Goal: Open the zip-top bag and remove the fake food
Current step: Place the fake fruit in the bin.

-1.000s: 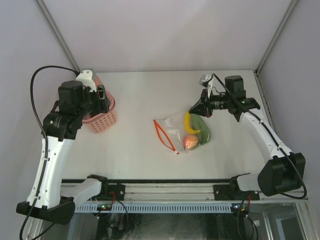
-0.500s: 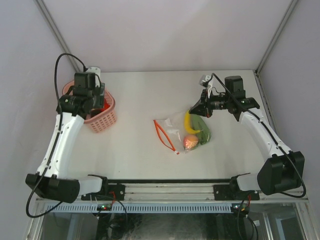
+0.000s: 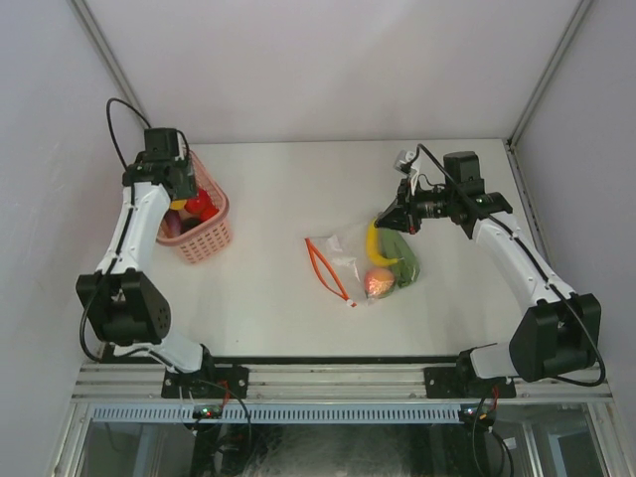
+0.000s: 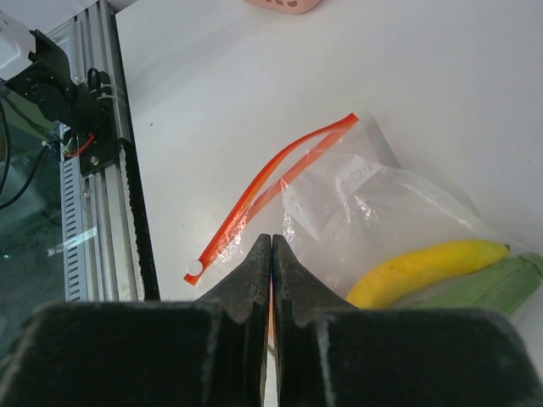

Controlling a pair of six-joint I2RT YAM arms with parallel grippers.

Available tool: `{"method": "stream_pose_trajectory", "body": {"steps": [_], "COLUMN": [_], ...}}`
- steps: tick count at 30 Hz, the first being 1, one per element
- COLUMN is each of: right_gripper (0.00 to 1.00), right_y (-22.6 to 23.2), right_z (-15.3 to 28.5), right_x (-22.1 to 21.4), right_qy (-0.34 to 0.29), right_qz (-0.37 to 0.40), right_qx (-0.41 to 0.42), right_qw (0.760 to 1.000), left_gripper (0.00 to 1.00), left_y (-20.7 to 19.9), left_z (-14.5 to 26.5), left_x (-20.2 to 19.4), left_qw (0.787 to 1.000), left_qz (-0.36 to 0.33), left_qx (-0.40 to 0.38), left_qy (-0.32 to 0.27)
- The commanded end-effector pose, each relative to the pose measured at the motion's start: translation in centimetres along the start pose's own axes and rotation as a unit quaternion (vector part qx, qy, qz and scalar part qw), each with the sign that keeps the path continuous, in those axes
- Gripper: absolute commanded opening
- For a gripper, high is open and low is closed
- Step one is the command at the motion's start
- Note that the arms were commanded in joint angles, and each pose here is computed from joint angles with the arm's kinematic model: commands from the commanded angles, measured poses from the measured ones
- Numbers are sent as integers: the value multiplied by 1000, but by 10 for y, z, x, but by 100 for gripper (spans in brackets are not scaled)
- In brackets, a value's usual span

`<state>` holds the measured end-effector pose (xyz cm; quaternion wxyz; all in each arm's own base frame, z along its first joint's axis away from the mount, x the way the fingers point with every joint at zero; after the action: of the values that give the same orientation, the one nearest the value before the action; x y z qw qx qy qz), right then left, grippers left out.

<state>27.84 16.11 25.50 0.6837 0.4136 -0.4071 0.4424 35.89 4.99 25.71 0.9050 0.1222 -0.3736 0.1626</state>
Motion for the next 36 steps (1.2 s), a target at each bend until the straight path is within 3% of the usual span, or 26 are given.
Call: {"method": "stream_pose_trajectory", "body": {"steps": [1,8,12,20,23,26,28,31,36], "right_gripper": [0,0,0,0,0,0,0,0,2], "right_y": [-2,-7,-9,-11,-11,-11,-12,-12,-11], "right_z": [1,0,0,0,1,1,2,4,9], "right_x": [3,-1,-3,-4,-4,-4,-3,-3,1], "right_qy": [-3,5,7,10,10,10,9,7,1], "right_qz": [18,14,13,13,13,14,14,15,17], "right_qx": [-7,-14,-17,-23,-24,-25,-26,-28,-32], "right_qw": [1000,1000,1000,1000,1000,1000,1000,999,999], "left_gripper": [5,8,22,39,56,82,91,99,100], "left_y": [6,13,19,17,18,21,21,22,27], "left_z": [-23,-69,-87,-123,-131,-134,-134,-133,-117], "left_x": [35,39,40,31,29,30,34,37,44], "left_qw": [997,994,989,987,986,985,985,985,984], "left_qz": [66,74,74,61,64,78,92,110,125], "left_qx": [16,84,126,149,152,151,143,132,121], "left_qy": [-35,-7,-13,22,27,33,35,35,24]}}
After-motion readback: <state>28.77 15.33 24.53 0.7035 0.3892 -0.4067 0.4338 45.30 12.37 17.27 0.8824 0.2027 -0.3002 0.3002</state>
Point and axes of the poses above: each gripper's point midway between its finger pads, its own z axis back along the fingers, its own y axis along the line the jaws close on, x = y × z, the point moved 5 cm from there along z, back along the fingers, and after that the axes turned 8 degrees about z, right-handed, at the moved point
